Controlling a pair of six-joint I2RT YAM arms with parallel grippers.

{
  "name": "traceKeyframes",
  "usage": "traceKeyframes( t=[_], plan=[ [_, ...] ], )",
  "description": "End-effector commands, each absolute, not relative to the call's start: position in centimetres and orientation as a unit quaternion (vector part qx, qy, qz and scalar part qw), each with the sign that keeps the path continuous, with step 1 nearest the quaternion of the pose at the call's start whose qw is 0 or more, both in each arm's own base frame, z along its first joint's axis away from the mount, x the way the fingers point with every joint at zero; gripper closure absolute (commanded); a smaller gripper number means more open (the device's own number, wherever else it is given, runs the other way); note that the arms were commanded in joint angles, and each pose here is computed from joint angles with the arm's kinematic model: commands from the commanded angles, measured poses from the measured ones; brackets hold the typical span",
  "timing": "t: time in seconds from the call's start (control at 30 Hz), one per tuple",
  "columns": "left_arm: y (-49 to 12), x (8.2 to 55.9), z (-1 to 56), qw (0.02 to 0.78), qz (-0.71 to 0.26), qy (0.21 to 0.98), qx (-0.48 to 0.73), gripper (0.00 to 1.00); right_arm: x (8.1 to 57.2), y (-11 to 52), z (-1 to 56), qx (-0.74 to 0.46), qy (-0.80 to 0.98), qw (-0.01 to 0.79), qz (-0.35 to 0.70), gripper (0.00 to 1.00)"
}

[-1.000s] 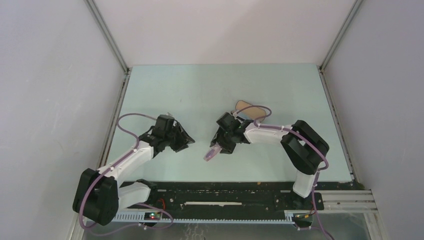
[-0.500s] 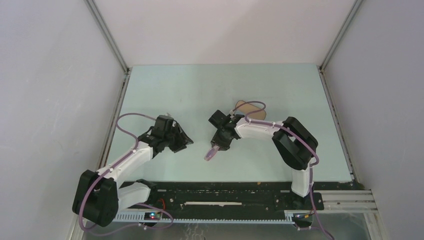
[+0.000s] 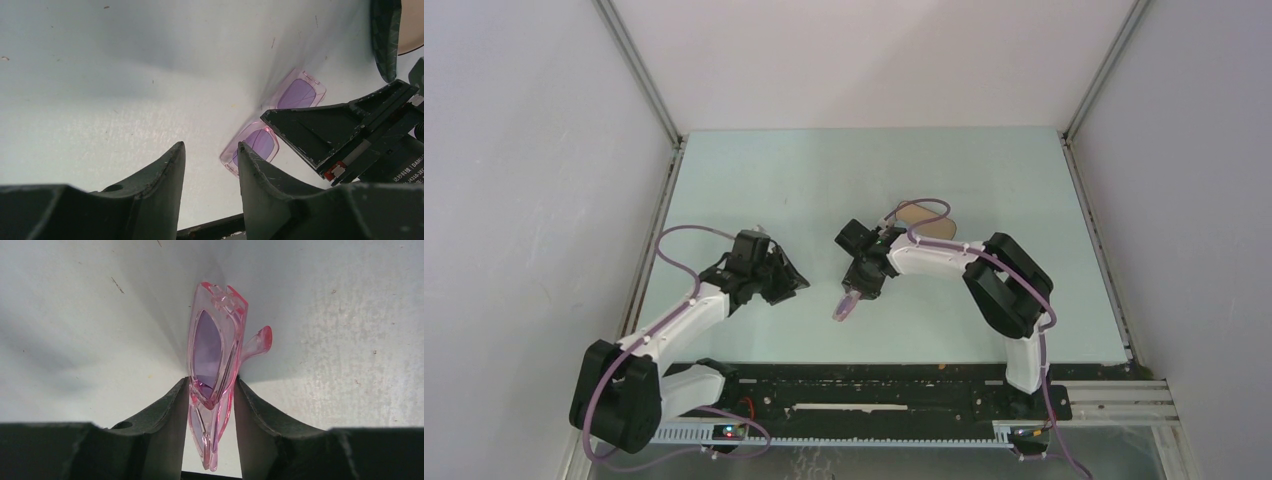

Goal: Organize the sunglasses
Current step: Pick up the sunglasses from the center of the board.

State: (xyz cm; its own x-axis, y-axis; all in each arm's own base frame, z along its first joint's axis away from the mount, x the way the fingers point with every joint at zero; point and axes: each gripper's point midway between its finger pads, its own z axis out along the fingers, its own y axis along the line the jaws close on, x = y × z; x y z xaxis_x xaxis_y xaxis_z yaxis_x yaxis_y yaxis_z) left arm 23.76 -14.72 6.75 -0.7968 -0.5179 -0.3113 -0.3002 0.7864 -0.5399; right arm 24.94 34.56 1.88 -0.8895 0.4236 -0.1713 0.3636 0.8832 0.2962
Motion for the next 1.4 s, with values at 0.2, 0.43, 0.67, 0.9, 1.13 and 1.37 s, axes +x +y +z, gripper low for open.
traceKeyframes(
  t=[0.2, 0.43, 0.67, 0.9, 1.13, 1.37],
  plan=[
    [-14.9, 26.7, 8.9, 0.261, -0.236, 0.912, -0.21, 0.46, 25.5, 34.6, 3.1, 0.181, 0.962, 0.16, 0.125, 0.58],
    [-16.1, 30.3, 11.5, 0.267, -0.228, 0.92, -0.173, 0.43, 26.0, 33.3, 4.8, 0.178, 0.957, 0.179, 0.146, 0.64],
    [-19.3, 33.0, 13.0, 0.265, -0.256, 0.919, -0.138, 0.44, 25.4, 28.3, 4.2, 0.215, 0.949, 0.177, 0.146, 0.71],
    [-25.3, 35.6, 11.5, 0.235, -0.261, 0.933, -0.075, 0.43, 23.5, 21.3, 3.5, 0.266, 0.938, 0.184, 0.126, 0.71],
    [-30.1, 39.4, 9.3, 0.206, -0.257, 0.943, -0.044, 0.44, 22.8, 15.5, 3.1, 0.32, 0.921, 0.191, 0.117, 0.72],
    [-32.3, 44.4, 8.8, 0.224, -0.245, 0.941, -0.063, 0.45, 23.1, 12.6, 3.4, 0.345, 0.91, 0.197, 0.117, 0.71]
  ],
)
